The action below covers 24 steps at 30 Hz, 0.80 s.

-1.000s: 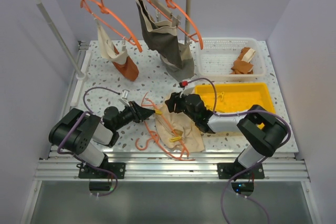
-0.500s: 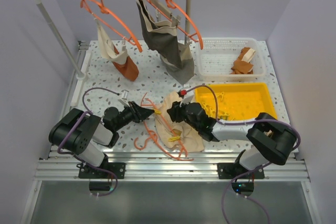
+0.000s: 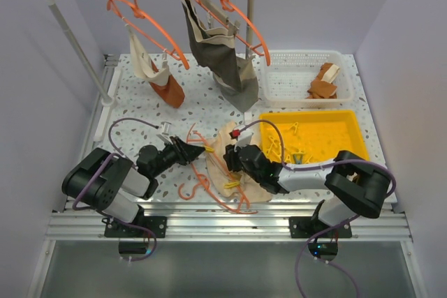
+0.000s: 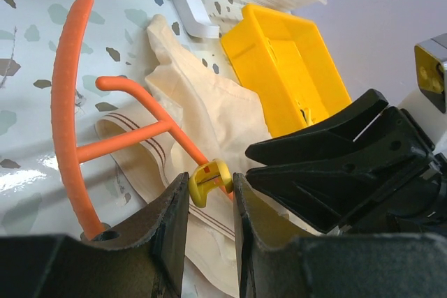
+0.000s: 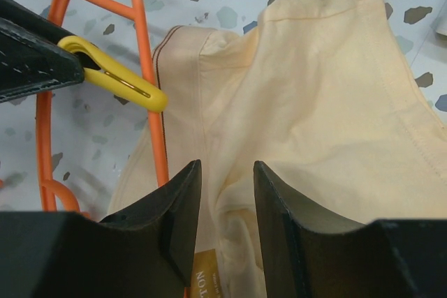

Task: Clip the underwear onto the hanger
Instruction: Open the clamp at the hanger.

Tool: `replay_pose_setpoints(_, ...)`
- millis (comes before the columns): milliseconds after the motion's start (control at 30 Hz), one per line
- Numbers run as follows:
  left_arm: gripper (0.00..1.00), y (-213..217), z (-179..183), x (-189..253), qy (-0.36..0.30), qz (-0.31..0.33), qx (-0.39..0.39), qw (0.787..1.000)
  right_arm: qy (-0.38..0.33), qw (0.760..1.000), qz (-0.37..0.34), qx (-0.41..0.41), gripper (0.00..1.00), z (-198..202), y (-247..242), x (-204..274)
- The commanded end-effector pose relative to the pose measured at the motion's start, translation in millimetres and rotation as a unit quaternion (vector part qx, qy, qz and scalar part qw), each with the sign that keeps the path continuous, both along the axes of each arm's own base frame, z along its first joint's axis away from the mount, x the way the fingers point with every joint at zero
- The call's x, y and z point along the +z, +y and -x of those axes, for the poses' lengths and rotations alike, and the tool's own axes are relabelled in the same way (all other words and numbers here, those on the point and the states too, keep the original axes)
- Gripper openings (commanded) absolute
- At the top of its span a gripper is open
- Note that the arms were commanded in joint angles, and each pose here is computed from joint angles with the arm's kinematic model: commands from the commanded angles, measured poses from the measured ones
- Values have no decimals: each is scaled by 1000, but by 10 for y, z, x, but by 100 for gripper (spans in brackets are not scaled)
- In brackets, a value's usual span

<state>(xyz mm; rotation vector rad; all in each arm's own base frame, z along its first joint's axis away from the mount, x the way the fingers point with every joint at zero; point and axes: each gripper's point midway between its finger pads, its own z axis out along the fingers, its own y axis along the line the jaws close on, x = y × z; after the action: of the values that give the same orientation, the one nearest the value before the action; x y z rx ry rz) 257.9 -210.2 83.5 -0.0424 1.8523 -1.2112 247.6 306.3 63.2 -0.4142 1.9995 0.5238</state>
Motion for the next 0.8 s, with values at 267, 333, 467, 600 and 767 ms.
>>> replay_pose_setpoints(267, 0, 11, 65, 1330, -290, 96, 8, 952, -4, 998, 12, 58, 39, 224, 387, -28)
replay_pose_setpoints(333, 0, 9, 72, 1342, -294, 95, 12, 951, -7, 998, 10, 65, 38, 278, 451, 0)
replay_pose_setpoints(467, 0, 40, 72, 1313, -297, 86, 24, 951, -9, 997, 4, 78, 38, 407, 535, 57)
replay_pose_setpoints(600, 0, 50, 75, 1296, -299, 80, 35, 950, -15, 996, -3, 83, 38, 437, 597, 151)
replay_pose_setpoints(767, 0, 46, 112, 1288, -308, 71, 41, 948, -17, 996, -7, 85, 38, 446, 646, 240)
